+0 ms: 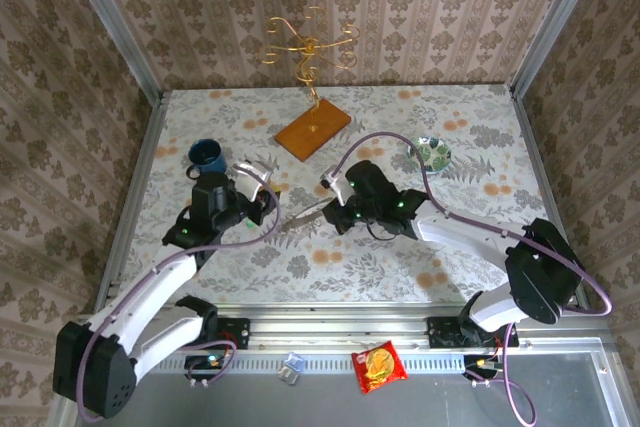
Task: Put the keys on the keyring
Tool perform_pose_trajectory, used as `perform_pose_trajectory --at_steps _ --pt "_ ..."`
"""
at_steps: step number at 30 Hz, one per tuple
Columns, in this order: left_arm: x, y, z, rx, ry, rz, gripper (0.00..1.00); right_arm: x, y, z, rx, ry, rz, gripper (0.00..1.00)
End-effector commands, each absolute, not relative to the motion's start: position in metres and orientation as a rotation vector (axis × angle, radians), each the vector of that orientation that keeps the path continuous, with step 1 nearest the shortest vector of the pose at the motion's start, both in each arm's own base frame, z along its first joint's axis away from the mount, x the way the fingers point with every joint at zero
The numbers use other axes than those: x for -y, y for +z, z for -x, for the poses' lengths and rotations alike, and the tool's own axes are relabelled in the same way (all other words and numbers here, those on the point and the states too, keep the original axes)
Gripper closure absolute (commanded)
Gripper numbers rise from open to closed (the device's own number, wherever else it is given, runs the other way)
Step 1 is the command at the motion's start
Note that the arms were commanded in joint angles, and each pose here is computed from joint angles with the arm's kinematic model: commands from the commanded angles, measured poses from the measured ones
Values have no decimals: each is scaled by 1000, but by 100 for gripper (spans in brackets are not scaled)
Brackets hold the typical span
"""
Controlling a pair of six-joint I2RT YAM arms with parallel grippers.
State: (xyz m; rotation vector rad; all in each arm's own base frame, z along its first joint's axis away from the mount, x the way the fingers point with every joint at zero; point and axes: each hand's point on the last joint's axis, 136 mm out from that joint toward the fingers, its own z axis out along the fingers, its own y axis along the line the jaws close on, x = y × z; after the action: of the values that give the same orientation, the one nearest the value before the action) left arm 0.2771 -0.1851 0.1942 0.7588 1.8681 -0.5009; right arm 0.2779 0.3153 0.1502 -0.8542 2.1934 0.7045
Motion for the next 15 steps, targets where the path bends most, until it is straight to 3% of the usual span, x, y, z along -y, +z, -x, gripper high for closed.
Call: perform_pose_trajectory --at_steps 1,8,15 --pt "203 193 -263 -1786 -635 -994 66 -329 177 -277 -1987 805 1003 100" --pt "230 193 -240 -1588 -858 -1227 61 -331 185 -275 -1883 851 1074 100" --pt "240 193 -230 -1452 -988 -1337 63 -334 189 -272 -1841 888 1115 100"
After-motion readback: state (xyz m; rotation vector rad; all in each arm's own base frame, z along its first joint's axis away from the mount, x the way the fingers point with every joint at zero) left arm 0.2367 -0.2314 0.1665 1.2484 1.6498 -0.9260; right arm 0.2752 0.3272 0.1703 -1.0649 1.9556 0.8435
